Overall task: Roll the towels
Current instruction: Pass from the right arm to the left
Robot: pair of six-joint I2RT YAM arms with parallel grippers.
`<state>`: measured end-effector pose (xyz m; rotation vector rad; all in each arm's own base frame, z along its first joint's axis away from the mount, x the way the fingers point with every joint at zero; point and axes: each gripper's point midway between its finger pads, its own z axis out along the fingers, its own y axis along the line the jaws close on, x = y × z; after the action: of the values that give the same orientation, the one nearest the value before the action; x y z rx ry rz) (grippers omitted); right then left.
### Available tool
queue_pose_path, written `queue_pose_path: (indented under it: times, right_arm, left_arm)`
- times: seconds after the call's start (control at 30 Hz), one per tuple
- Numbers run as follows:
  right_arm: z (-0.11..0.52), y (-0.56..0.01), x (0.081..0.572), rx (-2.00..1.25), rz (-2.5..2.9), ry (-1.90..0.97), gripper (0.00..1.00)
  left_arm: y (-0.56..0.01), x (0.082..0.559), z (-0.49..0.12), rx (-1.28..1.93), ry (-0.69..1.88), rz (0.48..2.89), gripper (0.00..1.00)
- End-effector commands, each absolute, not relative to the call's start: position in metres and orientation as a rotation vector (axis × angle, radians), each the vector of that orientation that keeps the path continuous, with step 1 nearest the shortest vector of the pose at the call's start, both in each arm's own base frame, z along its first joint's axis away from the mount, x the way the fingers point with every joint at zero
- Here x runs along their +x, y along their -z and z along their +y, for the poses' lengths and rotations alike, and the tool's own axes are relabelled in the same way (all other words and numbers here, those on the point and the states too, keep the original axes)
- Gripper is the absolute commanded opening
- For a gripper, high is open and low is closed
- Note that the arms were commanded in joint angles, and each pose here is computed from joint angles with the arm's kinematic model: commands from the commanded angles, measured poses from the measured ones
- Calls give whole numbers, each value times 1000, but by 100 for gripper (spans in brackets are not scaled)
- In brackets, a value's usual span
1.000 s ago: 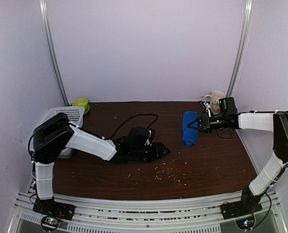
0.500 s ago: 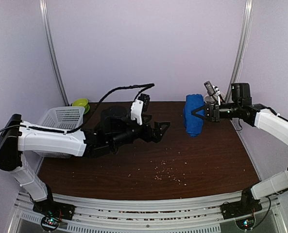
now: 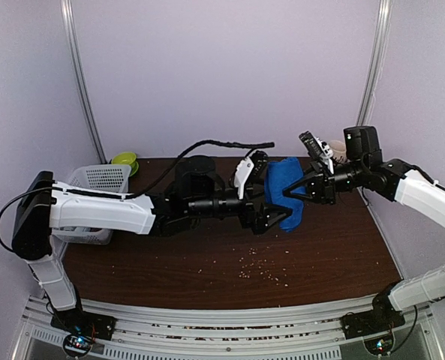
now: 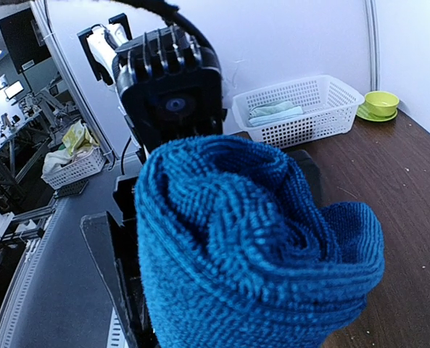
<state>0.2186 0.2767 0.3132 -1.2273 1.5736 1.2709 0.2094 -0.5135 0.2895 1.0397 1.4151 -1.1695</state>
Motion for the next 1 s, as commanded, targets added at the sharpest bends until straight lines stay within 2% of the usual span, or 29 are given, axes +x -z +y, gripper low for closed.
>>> queue_pose_path:
  times: [0.0, 0.1, 0.4, 0.63, 0.73, 0.83, 0.97]
  right_arm:
    - [286, -325, 207, -1281, 1499, -1245, 0]
    - [287, -324, 216, -1210, 1522, -1216, 0]
    - [273, -319, 255, -971, 1583, -992, 0]
    - [273, -300, 261, -952, 1615, -977, 1]
    - [267, -297, 270, -903, 1631, -913, 1]
    - [263, -297, 276, -865, 1640, -872, 0]
    - [263, -291, 278, -865, 1648, -865, 0]
  left_arm:
    - [-303, 192, -528, 1130, 1282, 1301, 98]
    - [-300, 189, -532, 1140, 1313, 1303, 96]
    - [-291, 214, -532, 1017, 1225, 1416, 69]
    - [-295, 230, -540, 952, 1198, 1463, 59]
    - [-284, 242, -545, 922, 1156, 1548, 59]
    - [-278, 252, -545, 884, 1110, 1595, 66]
    - [-287, 243, -546, 919, 1159, 1543, 77]
